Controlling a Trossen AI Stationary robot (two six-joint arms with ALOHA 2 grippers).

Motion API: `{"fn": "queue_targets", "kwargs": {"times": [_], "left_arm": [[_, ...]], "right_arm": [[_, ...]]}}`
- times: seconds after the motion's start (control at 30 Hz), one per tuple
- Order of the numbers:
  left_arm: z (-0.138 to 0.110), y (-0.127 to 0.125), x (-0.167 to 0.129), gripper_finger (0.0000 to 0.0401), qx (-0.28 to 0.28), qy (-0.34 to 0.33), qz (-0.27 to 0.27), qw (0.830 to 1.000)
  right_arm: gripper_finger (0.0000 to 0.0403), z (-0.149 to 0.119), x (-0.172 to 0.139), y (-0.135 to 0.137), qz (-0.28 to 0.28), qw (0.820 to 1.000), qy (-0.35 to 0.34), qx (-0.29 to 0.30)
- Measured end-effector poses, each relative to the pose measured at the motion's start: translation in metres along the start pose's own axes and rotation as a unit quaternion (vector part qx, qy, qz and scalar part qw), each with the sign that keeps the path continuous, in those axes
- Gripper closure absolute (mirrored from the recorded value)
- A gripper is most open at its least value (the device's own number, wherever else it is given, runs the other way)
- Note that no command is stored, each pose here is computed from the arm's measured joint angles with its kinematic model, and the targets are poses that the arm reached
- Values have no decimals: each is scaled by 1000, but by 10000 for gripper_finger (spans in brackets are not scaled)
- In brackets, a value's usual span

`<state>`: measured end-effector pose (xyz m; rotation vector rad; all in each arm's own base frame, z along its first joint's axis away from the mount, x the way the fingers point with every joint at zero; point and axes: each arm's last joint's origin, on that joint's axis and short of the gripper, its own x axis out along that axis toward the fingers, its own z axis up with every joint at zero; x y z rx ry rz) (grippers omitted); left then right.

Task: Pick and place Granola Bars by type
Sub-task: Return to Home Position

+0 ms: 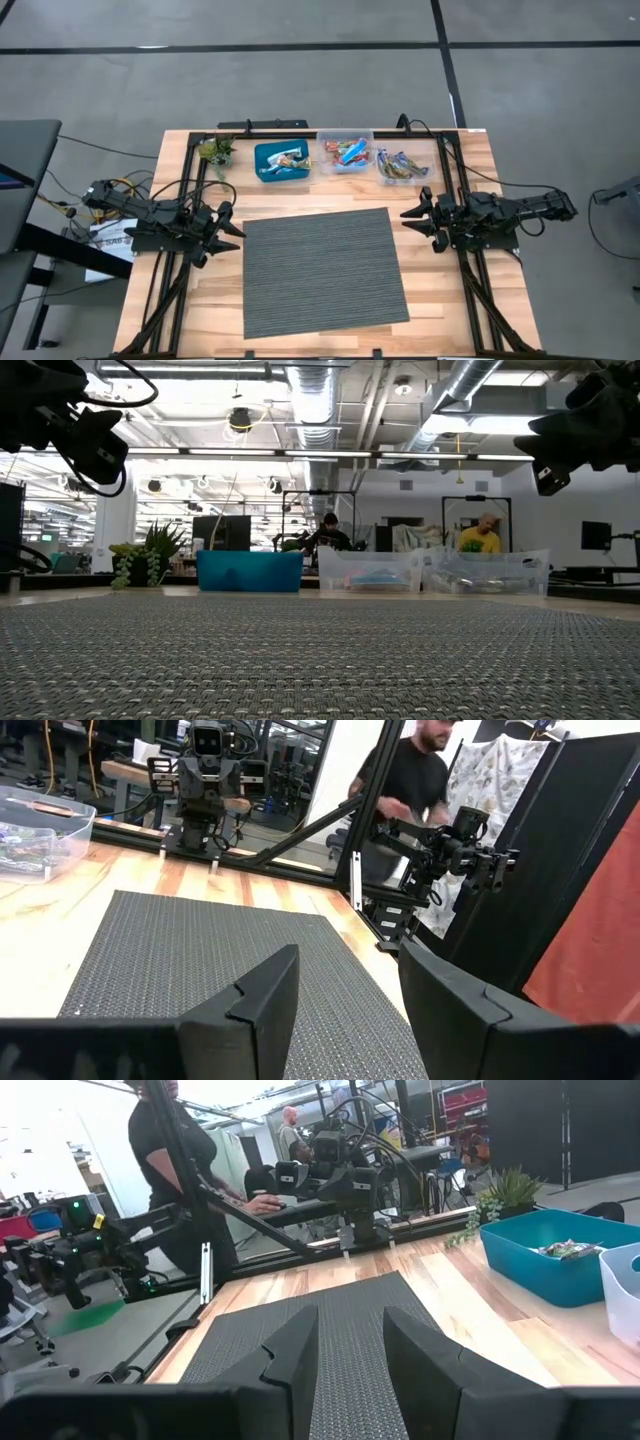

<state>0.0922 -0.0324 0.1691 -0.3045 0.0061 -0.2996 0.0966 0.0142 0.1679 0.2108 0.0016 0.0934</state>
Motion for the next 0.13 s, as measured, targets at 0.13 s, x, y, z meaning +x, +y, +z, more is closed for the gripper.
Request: {"fn": "queue_targets", "kwargs": {"times": [0.13], "left_arm": [[0, 0, 0, 236, 0, 0, 0, 1000]], "right_arm": [[295, 0, 0, 0, 0, 1000, 0, 0]]}}
